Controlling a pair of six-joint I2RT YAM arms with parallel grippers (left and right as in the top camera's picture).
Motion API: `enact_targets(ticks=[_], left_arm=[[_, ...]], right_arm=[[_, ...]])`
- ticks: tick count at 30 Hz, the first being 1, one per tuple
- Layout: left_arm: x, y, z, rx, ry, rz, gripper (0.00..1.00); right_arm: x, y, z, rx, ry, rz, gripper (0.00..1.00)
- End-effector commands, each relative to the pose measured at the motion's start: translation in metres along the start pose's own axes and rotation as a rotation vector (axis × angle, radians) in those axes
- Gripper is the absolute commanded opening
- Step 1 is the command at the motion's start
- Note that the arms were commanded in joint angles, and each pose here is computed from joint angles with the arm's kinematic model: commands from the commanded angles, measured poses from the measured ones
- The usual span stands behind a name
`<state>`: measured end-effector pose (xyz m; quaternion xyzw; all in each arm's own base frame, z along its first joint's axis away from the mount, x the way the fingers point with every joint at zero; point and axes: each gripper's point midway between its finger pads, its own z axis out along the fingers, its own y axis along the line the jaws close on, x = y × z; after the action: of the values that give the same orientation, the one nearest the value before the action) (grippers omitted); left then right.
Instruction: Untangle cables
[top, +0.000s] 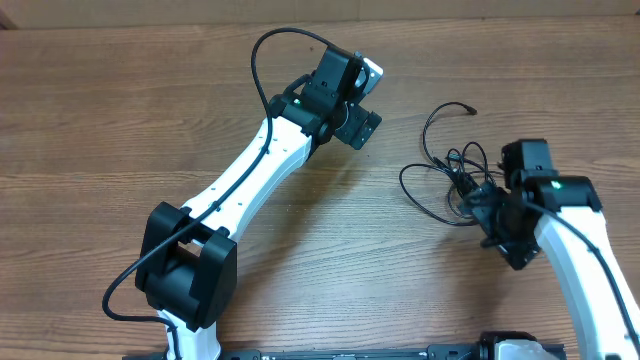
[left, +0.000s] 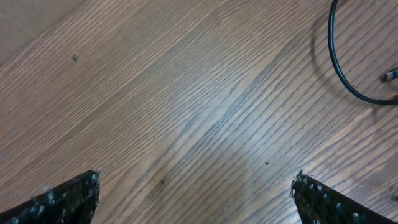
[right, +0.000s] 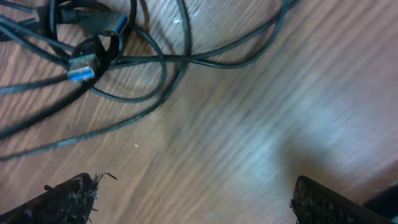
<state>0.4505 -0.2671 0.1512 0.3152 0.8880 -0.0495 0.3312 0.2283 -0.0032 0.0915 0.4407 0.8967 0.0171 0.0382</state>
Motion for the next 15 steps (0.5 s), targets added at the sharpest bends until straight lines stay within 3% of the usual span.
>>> enact_targets(ticks=[1, 7, 15], left_arm=[[-0.005, 0.0, -0.001, 0.011, -0.009, -0.02, 1.0], [-0.003, 0.0, -0.001, 0.012, 0.0, -0.017, 1.0], [-0.002, 0.001, -0.001, 0.008, 0.0, -0.017, 1.0]], right_arm=[[0.003, 0.007, 0.014, -0.001, 0.057, 0.087, 1.0], [0.0, 0.014, 0.038, 0.029, 0.1, 0.204, 1.0], [-0.001, 0.021, 0.064, -0.031, 0.102, 0.272, 0.91]])
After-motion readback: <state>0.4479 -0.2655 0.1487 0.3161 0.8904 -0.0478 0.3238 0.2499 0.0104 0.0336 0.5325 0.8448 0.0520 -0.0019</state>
